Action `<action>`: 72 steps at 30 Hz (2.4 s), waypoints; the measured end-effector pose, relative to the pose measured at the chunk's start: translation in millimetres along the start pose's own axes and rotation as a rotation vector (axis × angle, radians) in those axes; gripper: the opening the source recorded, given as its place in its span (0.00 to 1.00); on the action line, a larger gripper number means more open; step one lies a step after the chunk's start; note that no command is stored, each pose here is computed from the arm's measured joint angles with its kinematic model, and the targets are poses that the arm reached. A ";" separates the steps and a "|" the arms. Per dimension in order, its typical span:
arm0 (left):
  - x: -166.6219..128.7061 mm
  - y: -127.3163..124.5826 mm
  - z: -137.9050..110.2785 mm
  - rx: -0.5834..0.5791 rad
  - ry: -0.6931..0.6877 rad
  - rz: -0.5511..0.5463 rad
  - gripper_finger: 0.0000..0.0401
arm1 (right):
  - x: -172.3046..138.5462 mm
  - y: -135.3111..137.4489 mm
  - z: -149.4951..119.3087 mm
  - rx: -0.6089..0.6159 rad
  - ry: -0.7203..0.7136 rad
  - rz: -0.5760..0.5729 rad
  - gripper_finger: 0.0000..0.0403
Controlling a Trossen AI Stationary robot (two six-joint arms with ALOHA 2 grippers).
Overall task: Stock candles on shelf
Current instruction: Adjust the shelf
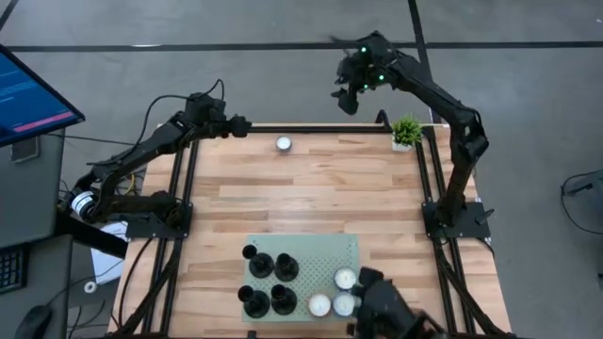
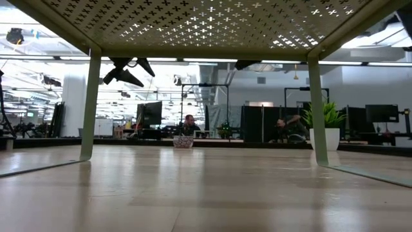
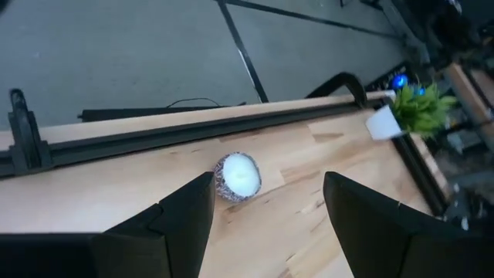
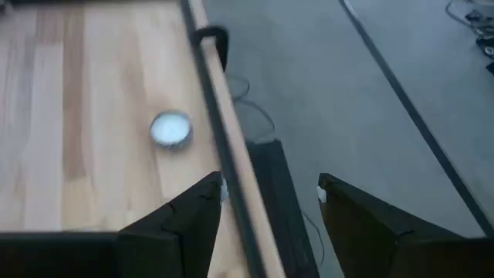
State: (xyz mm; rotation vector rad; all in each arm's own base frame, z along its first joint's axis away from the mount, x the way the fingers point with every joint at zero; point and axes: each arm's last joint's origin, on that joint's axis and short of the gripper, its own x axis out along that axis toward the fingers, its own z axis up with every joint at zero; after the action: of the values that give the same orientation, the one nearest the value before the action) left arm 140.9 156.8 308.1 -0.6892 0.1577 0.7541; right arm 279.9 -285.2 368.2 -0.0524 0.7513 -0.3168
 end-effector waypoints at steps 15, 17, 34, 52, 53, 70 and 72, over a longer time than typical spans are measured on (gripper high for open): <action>23.0 11.8 2.1 -0.202 -0.054 0.129 0.59 | -0.9 -63.1 -3.2 0.185 -0.292 0.136 0.50; 40.1 18.9 -4.4 -0.215 0.013 0.150 0.57 | -4.0 -63.0 -0.5 0.184 -0.303 0.135 0.50; 93.9 70.5 -23.0 0.024 0.141 0.410 0.02 | -7.9 -50.8 -9.7 0.296 -0.173 0.201 0.41; 107.9 95.8 -24.8 0.032 0.256 0.193 0.00 | 41.1 12.9 40.5 0.512 -0.225 0.186 0.21; 105.5 93.9 -22.8 0.037 0.247 0.186 0.00 | 45.0 22.6 44.4 0.521 -0.218 0.195 0.19; 56.4 62.7 0.4 0.088 0.150 0.088 0.00 | 32.4 50.0 20.0 0.225 0.187 0.294 0.00; 52.3 60.6 0.5 0.096 0.153 0.085 0.01 | 12.3 41.8 15.3 0.147 0.208 0.234 0.00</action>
State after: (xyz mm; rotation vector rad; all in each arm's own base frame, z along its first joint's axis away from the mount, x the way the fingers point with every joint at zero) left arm 138.0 218.9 257.8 -0.6521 0.3622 0.7698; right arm 309.8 -250.2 364.6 0.2092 0.9282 -0.1546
